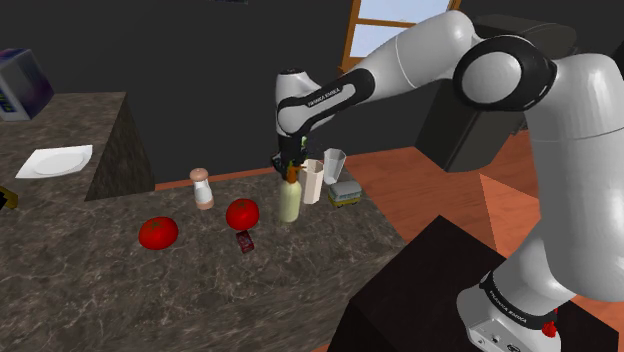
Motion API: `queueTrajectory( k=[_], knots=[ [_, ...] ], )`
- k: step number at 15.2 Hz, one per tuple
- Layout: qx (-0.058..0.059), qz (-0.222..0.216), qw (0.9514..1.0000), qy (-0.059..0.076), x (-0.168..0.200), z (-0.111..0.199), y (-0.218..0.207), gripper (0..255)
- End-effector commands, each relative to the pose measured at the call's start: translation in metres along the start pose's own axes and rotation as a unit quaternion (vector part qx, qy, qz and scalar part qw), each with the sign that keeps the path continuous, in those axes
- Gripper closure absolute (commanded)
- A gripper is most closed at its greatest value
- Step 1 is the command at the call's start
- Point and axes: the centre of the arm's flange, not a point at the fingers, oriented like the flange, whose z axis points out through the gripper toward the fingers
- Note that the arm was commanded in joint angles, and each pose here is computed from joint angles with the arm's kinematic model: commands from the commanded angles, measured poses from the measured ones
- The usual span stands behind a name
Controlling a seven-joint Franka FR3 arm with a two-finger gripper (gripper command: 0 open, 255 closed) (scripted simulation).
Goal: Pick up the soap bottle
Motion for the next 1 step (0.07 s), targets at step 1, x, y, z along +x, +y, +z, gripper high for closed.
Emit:
queueTrajectory(
  k=[1],
  knots=[
    [0.0, 0.0, 1.0, 0.0, -0.0005, -0.0026, 0.0009, 255]
  ],
)
